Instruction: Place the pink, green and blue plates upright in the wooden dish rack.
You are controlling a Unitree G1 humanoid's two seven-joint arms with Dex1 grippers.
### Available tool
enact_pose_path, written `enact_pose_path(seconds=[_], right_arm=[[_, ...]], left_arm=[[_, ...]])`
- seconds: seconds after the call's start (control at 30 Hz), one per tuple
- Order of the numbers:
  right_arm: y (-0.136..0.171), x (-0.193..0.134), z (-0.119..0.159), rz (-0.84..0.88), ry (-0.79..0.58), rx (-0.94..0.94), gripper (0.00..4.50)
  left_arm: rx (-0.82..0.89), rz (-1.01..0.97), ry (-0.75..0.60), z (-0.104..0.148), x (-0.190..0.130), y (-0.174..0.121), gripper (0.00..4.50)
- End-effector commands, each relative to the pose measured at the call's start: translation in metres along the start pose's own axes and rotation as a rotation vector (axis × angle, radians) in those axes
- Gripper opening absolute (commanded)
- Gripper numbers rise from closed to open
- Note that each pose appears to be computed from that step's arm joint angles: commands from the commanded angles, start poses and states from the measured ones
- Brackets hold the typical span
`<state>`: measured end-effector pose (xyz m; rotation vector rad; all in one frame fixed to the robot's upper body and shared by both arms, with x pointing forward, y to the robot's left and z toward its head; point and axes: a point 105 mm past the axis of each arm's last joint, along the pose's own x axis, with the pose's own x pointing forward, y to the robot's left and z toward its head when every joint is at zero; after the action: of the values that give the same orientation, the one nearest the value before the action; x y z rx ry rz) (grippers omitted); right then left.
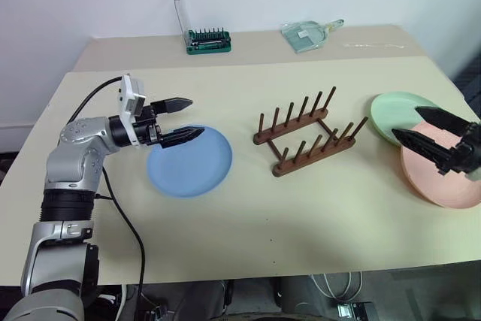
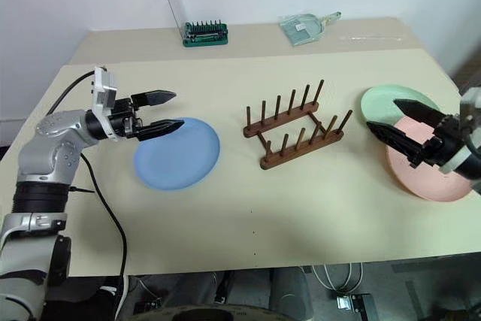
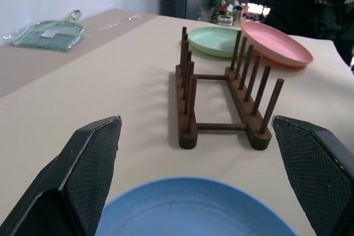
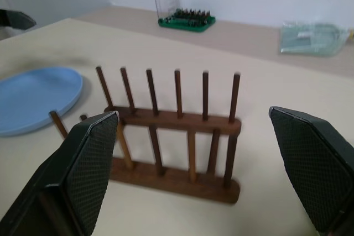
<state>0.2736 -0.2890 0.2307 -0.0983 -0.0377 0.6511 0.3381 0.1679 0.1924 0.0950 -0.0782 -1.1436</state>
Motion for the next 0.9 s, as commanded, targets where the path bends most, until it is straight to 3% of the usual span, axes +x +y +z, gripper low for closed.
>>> enact_pose_path(seconds=[0.03, 0.17, 0.43, 0.53, 0.7, 0.9], right_arm=[[-0.001, 0.009, 0.011, 0.02, -0.04, -0.05, 4.46], [0.002, 0.022, 0.009, 0.039, -0.063, -0.051, 4.46], [0.006, 0.016, 0.005, 0.004, -0.073, -0.037, 4.46], [0.006, 0.013, 0.009, -0.004, -0.096, -0.046, 4.46], [0.02, 0.023, 0.007, -0.004, -0.124, -0.039, 4.46], [0.04, 0.011, 0.007, 0.048, -0.096, -0.052, 4.46]], left_arm=[[0.07, 0.036, -0.034, 0.017, -0.008, 0.003, 4.5], [0.073, 0.048, -0.036, 0.025, -0.009, 0.005, 4.5], [0.042, 0.038, -0.029, 0.026, 0.008, 0.009, 4.5], [-0.111, 0.008, 0.057, 0.022, 0.017, 0.004, 4.5], [-0.078, -0.011, 0.062, 0.03, 0.013, 0.01, 4.5], [-0.052, -0.086, 0.087, 0.032, 0.047, 0.002, 4.5]])
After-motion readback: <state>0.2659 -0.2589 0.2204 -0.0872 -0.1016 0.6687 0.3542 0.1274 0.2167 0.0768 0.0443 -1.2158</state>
